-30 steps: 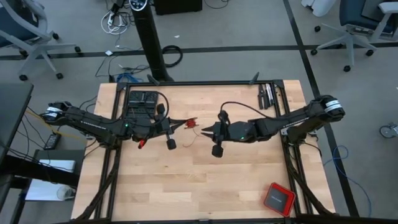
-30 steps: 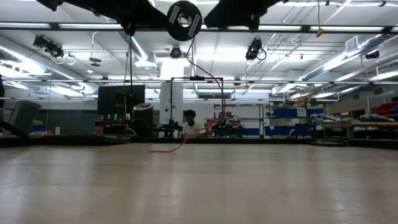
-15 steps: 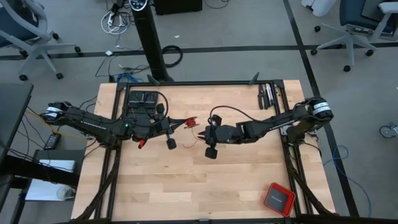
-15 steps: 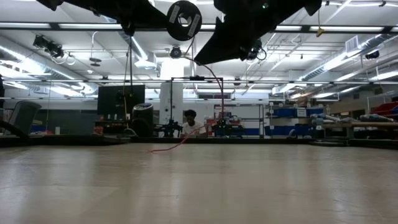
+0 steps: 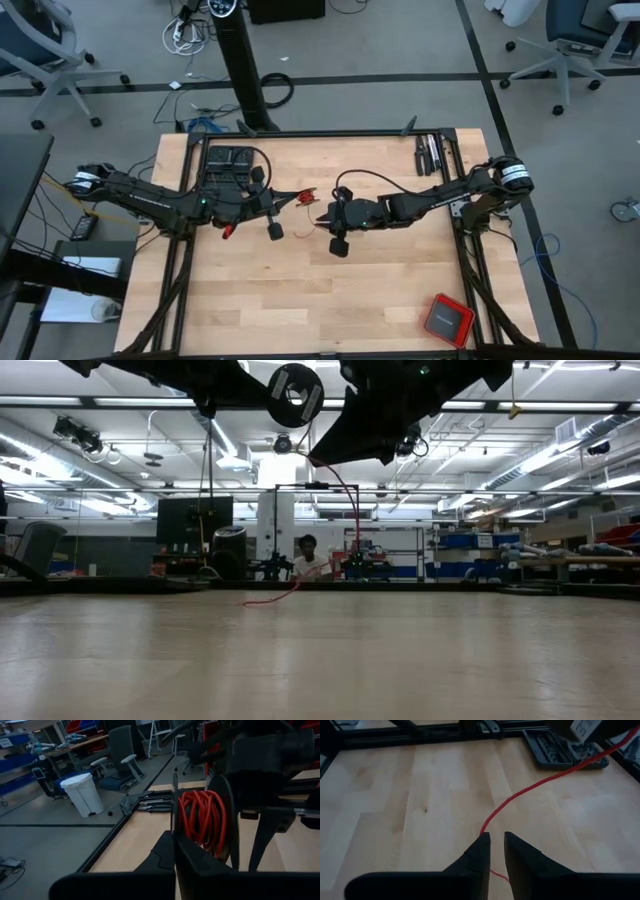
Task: Coil cords
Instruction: Uncoil the red wire from the spool
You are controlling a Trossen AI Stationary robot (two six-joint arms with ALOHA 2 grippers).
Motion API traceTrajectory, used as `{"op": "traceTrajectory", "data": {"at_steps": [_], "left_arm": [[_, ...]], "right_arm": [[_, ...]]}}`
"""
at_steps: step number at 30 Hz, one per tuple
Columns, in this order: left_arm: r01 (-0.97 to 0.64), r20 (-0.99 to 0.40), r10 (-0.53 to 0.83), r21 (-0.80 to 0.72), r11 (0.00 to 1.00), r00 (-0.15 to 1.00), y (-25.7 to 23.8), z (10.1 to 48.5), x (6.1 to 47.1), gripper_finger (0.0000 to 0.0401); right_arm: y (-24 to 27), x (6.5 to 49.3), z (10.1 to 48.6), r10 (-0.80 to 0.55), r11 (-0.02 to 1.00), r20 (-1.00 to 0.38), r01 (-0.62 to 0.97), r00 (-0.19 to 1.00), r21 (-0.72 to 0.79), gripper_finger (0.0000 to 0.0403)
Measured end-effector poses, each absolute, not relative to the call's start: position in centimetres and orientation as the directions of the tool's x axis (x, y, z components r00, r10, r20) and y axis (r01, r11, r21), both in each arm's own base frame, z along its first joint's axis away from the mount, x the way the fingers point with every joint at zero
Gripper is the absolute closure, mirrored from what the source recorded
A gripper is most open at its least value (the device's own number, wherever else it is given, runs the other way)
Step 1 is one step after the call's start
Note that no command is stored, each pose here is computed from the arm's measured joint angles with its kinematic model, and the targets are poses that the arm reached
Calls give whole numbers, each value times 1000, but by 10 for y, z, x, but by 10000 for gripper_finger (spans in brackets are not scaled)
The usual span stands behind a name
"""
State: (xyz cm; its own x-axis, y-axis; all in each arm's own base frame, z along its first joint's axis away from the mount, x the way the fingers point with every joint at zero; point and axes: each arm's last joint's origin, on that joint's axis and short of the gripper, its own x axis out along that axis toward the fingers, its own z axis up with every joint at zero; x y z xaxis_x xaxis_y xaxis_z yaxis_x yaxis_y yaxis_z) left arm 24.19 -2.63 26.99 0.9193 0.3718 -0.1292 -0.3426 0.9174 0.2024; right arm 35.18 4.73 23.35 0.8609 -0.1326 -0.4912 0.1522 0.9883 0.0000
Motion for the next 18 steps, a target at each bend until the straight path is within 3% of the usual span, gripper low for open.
{"op": "traceTrajectory", "data": {"at_steps": [18], "left_arm": [[-342,-133,372,205,917,919,-26,270,242,400]], "right_arm": [[44,348,244,-138,983,-467,177,874,40,351]]}}
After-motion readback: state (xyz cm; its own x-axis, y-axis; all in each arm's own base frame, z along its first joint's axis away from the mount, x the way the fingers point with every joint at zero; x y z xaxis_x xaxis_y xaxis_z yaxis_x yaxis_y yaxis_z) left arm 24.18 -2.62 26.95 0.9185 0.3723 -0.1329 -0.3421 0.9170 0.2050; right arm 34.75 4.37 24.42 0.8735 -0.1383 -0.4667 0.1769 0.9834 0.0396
